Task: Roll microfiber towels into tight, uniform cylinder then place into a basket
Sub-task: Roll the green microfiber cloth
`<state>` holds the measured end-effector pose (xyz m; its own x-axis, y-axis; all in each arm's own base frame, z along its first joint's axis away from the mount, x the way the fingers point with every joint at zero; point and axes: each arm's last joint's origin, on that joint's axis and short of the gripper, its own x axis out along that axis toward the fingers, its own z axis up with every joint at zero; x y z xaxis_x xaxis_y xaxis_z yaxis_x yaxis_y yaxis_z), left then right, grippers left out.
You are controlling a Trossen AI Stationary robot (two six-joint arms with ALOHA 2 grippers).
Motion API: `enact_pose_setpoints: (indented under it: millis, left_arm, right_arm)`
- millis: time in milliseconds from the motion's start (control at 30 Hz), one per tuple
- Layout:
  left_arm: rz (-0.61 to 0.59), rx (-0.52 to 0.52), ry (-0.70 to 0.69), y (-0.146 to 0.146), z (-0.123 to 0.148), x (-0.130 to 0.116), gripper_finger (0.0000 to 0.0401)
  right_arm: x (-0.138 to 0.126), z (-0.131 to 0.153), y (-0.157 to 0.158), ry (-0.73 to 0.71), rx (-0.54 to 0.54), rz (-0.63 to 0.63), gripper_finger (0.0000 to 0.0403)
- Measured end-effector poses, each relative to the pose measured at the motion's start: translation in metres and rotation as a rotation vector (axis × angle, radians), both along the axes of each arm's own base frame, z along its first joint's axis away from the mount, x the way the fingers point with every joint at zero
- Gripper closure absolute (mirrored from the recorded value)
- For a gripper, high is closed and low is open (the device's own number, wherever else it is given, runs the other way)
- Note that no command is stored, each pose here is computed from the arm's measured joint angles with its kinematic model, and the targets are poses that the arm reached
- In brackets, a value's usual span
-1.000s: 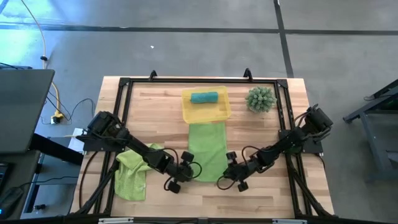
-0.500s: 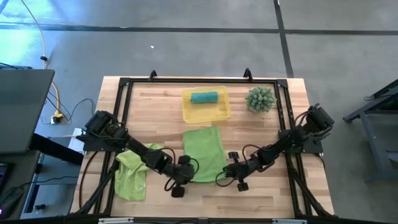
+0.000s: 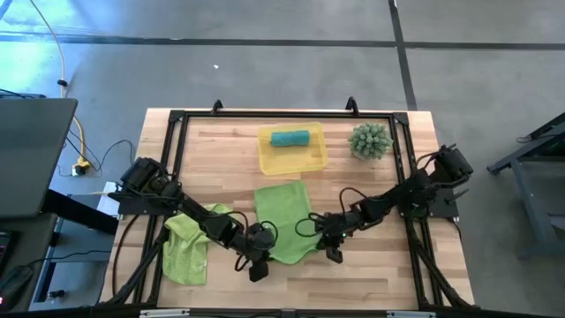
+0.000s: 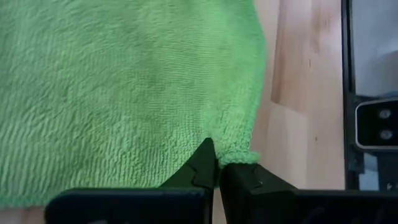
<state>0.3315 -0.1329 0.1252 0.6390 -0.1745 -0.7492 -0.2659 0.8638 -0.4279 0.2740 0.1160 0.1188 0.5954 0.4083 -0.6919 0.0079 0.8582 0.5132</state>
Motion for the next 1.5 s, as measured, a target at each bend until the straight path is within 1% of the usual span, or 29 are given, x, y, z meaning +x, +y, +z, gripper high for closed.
enact_pose_setpoints:
  millis: [67, 233, 400, 533, 600, 700, 800, 900, 967, 1067, 1167, 1400, 1500]
  left_arm:
    - [0.021, -0.024, 0.007, 0.000, 0.000, 0.000, 0.0398]
    - [0.062, -0.068, 0.024, 0.000, 0.000, 0.000, 0.0398]
    - [0.105, -0.071, 0.073, 0.002, -0.002, -0.004, 0.0398]
    - [0.165, -0.040, 0.097, 0.004, -0.005, -0.006, 0.0398]
    - [0.185, -0.043, 0.097, 0.005, -0.005, -0.006, 0.0398]
    - [0.204, -0.060, 0.091, 0.005, -0.001, -0.006, 0.0398]
    - [0.215, -0.067, 0.050, 0.006, 0.012, -0.007, 0.0398]
    - [0.256, -0.018, 0.033, 0.009, 0.019, -0.010, 0.0398]
    - [0.268, -0.005, 0.026, 0.010, 0.021, -0.011, 0.0398]
    - [0.287, 0.000, 0.047, 0.011, 0.017, -0.012, 0.0398]
    - [0.309, 0.000, 0.072, 0.010, 0.011, -0.012, 0.0398]
    - [0.348, 0.021, 0.138, 0.011, -0.005, -0.013, 0.0398]
    - [0.359, 0.031, 0.137, 0.013, -0.007, -0.012, 0.0398]
  right_arm:
    - [0.000, 0.002, -0.001, 0.019, 0.049, -0.006, 0.0402]
    - [0.002, 0.003, -0.005, 0.040, 0.081, -0.052, 0.0402]
    - [0.001, -0.001, -0.012, 0.101, 0.074, -0.142, 0.0402]
    - [0.001, -0.001, -0.013, 0.100, 0.061, -0.151, 0.0402]
    - [0.001, -0.002, -0.013, 0.098, 0.049, -0.165, 0.0402]
    - [0.001, -0.002, -0.013, 0.097, 0.046, -0.167, 0.0402]
    - [0.001, -0.002, -0.013, 0.102, 0.047, -0.164, 0.0402]
    - [0.001, -0.002, -0.013, 0.101, 0.051, -0.160, 0.0402]
    - [0.000, -0.002, -0.013, 0.106, 0.048, -0.161, 0.0402]
    - [0.000, -0.003, -0.014, 0.101, 0.021, -0.180, 0.0402]
    - [0.001, -0.002, -0.015, 0.076, -0.017, -0.163, 0.0402]
    - [0.001, -0.002, -0.015, 0.057, -0.043, -0.136, 0.0402]
    - [0.001, -0.002, -0.015, 0.050, -0.056, -0.114, 0.0390]
